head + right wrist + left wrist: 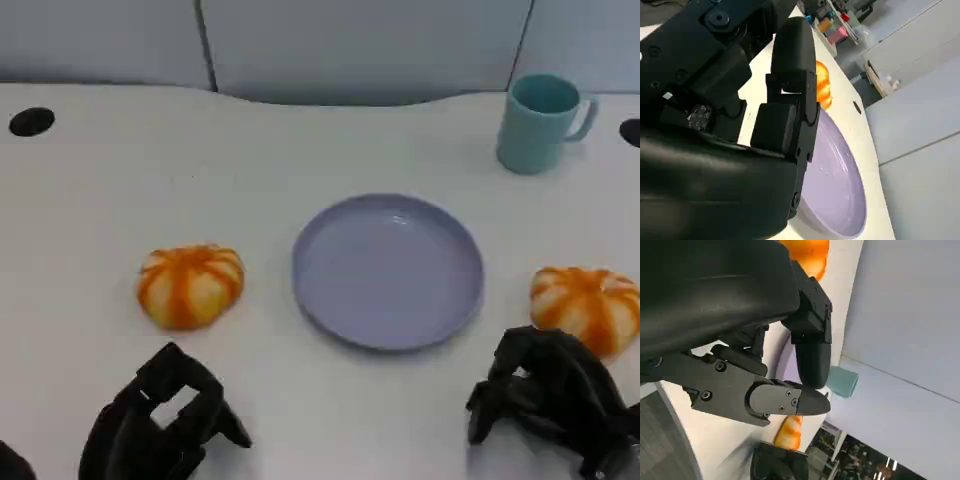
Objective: Grasp the bread from the table and place it into the plate.
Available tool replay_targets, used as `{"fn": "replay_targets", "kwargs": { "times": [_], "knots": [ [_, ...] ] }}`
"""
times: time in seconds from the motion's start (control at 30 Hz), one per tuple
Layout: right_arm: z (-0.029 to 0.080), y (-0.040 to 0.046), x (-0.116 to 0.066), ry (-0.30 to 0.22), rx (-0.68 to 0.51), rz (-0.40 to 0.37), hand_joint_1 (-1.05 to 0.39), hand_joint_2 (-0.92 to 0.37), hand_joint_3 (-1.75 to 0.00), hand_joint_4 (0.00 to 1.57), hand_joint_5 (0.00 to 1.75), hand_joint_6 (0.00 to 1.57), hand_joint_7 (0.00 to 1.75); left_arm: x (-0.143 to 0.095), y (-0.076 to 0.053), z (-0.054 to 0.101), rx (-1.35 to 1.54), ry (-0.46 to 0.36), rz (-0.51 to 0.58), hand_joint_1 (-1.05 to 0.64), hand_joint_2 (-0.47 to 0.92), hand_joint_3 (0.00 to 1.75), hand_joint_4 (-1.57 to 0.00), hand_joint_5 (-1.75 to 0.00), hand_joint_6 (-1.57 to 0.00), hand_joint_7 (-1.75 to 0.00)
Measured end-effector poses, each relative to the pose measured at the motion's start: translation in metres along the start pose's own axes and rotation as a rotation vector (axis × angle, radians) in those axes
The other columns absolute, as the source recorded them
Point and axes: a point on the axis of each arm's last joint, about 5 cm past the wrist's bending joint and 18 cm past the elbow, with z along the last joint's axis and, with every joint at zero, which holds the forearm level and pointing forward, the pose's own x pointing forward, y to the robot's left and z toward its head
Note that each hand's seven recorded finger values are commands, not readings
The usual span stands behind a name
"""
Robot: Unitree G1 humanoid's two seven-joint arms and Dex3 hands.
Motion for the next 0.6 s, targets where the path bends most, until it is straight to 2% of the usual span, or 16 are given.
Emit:
{"fn": "replay_targets", "kwargs": {
  "times": [0.6],
  "knots": [
    [0.0002, 0.0005, 0.0001, 0.002, -0.003, -0.005, -1.05, -0.49, 0.0, 1.57, 0.7, 1.57, 0.48, 0.0006, -0.0007, 0.0008, -0.002, 0.009, -0.001, -0.55, 0.92, 0.27, -0.64, -1.75, -0.53, -1.51]
  ]
}}
